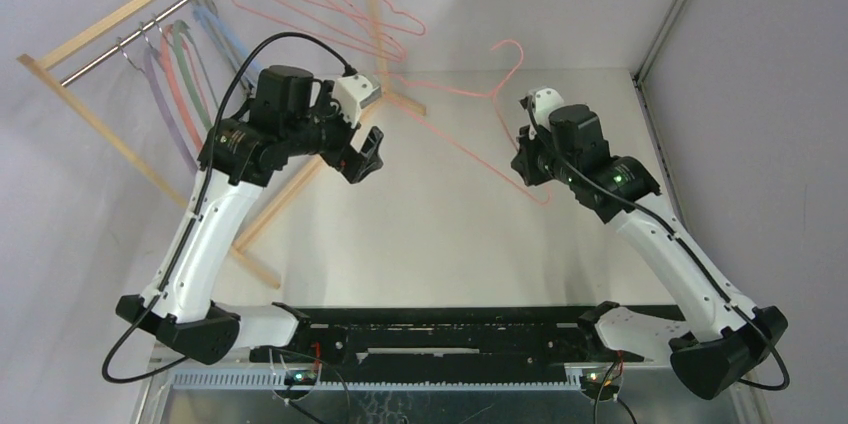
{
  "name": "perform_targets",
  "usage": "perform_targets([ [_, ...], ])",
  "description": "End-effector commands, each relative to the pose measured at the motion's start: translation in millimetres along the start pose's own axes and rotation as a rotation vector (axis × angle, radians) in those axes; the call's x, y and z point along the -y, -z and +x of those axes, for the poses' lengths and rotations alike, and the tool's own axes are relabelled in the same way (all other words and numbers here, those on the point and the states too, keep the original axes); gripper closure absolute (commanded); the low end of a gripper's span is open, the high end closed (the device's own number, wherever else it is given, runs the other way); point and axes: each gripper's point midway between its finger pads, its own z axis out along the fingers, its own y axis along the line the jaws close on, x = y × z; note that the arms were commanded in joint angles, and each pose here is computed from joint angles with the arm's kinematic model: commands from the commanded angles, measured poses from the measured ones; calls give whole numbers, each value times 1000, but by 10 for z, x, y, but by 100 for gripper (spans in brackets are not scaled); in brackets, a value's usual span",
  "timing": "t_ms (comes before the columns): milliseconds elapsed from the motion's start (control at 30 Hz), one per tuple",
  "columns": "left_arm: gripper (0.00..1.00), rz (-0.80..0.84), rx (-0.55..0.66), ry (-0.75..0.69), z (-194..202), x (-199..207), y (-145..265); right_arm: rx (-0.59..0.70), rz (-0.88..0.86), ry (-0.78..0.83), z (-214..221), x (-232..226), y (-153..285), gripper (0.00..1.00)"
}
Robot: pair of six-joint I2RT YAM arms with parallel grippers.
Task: Organize the hangers
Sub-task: Pick up the hanger from the clothesline.
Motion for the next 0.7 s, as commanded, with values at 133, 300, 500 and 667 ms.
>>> perform_targets([
  [133,1,44,13,13,49,155,-19,6,42,9,166,30,535,100],
  [300,1,60,-10,37,152,192,-82,11,47,13,217,42,621,100],
  [500,4,89,-84,46,392,359,-177,76,115,56,-124,128,504,100],
  [667,5,99,-119,36,533,530,-192,129,161,81,-477,162,318,100],
])
